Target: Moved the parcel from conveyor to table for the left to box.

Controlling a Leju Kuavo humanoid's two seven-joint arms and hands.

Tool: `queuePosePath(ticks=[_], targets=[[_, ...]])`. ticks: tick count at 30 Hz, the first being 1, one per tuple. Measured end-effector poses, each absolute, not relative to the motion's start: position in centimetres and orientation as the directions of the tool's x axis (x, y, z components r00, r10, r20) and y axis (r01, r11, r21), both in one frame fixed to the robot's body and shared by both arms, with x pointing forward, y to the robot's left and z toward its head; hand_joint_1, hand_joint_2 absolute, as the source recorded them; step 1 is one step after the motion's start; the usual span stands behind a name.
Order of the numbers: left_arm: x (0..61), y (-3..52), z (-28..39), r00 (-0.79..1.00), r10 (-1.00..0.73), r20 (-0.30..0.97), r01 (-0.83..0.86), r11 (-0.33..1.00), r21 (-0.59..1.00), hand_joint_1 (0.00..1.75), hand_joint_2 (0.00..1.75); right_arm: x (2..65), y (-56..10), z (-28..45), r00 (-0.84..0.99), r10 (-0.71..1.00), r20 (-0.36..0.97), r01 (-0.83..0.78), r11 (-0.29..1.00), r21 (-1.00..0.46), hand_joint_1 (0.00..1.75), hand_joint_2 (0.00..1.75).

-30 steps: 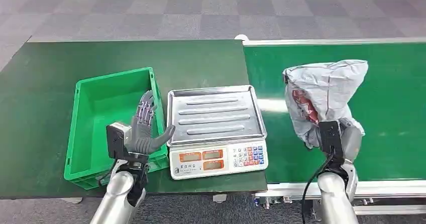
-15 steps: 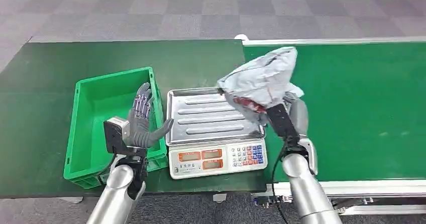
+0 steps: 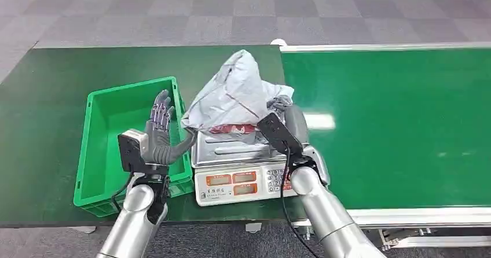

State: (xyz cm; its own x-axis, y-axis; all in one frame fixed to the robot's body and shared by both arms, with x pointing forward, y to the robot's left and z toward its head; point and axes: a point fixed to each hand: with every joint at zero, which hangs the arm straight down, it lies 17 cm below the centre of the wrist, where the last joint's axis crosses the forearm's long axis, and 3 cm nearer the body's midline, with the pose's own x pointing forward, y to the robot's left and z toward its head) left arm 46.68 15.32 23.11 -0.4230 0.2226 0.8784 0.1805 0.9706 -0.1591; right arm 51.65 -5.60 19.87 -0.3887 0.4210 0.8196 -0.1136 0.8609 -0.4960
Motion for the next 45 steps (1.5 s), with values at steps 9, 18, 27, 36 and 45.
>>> queuePosePath(ticks=[9, 18, 27, 36, 45], targets=[[46.8, 15.5, 22.5, -0.413, 0.223, 0.883, 0.175, 0.971, -0.163, 0.0, 1.75, 51.7, -3.8, 19.2, -0.358, 0.395, 0.846, -0.202, 0.852, -0.483, 0.0, 1.75], [46.9, 16.1, 22.2, -0.412, 0.206, 0.888, 0.153, 0.976, -0.156, 0.0, 1.75, 51.5, -3.7, 17.5, -0.31, 0.356, 0.882, -0.276, 0.853, -0.442, 0.0, 1.75], [47.1, 17.1, 21.6, -0.412, 0.17, 0.895, 0.112, 0.984, -0.136, 0.0, 1.75, 51.2, -4.0, 17.0, -0.284, 0.253, 0.925, -0.349, 0.871, -0.345, 0.0, 1.75], [47.3, 21.6, 21.1, -0.471, -0.079, 0.878, -0.079, 0.996, 0.047, 0.0, 1.75, 50.9, -11.3, 20.0, -0.305, -0.056, 0.951, -0.278, 0.96, -0.033, 0.0, 1.75], [47.6, 20.8, 23.0, -0.569, -0.348, 0.746, -0.092, 0.927, 0.363, 0.0, 1.75, 50.8, -15.2, 21.1, -0.336, -0.132, 0.933, -0.242, 0.969, 0.05, 0.0, 1.75]])
